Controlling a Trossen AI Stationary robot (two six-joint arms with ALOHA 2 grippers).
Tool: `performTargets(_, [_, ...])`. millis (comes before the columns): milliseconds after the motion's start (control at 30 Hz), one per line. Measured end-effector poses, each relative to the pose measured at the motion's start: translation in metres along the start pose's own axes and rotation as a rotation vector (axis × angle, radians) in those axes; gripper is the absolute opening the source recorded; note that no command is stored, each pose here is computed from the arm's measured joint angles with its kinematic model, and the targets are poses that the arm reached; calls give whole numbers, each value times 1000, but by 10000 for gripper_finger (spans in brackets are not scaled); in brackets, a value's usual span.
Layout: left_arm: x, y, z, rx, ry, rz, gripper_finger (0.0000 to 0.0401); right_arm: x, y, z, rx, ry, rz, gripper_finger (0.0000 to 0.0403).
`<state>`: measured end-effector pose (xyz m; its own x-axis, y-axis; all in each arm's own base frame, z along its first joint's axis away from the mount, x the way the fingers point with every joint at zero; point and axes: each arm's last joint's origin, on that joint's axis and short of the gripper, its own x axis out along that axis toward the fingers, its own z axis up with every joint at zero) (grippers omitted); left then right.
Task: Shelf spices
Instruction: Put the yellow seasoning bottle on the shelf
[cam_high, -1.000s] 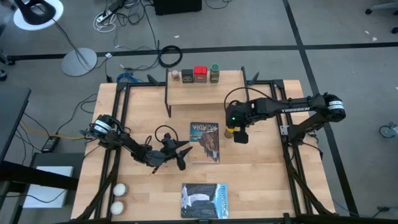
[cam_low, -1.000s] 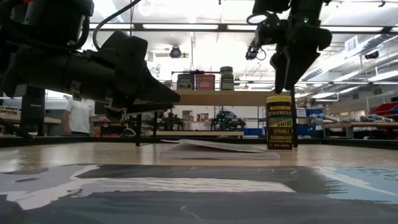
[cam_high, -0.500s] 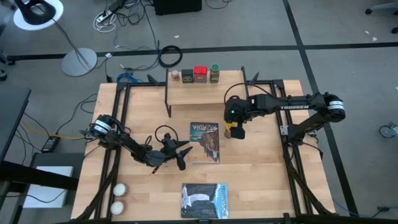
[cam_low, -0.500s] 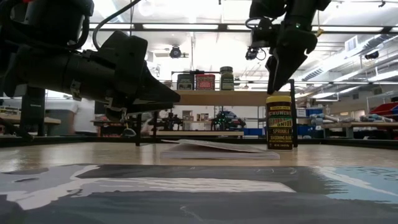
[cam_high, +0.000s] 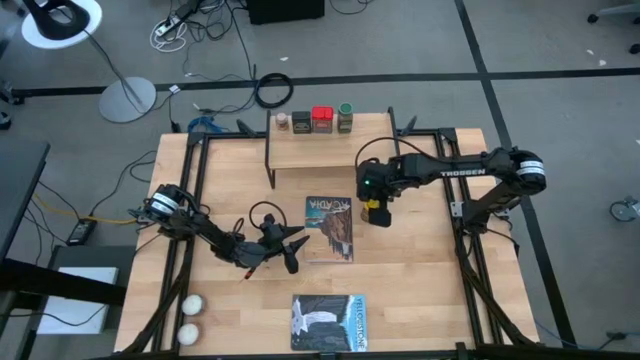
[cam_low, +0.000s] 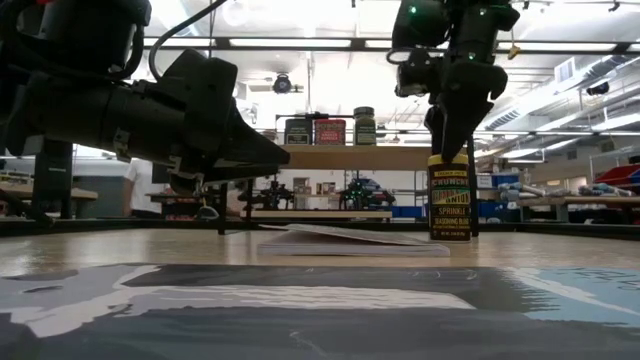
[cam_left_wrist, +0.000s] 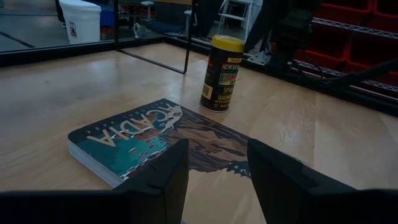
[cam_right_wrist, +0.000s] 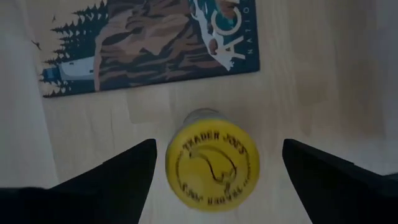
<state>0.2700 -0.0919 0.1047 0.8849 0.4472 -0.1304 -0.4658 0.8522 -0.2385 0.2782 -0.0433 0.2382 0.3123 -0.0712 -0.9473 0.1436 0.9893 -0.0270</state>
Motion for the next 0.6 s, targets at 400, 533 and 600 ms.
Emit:
performTargets(400, [0,0,0,1,0,0,167,21,-5,1,22,88,23,346])
performTargets(533, [0,0,0,3,1,1,167,29,-4,0,18,126,45,334])
performTargets(600, [0,0,0,6,3,2,167,31,-4,0,19,137,58,319])
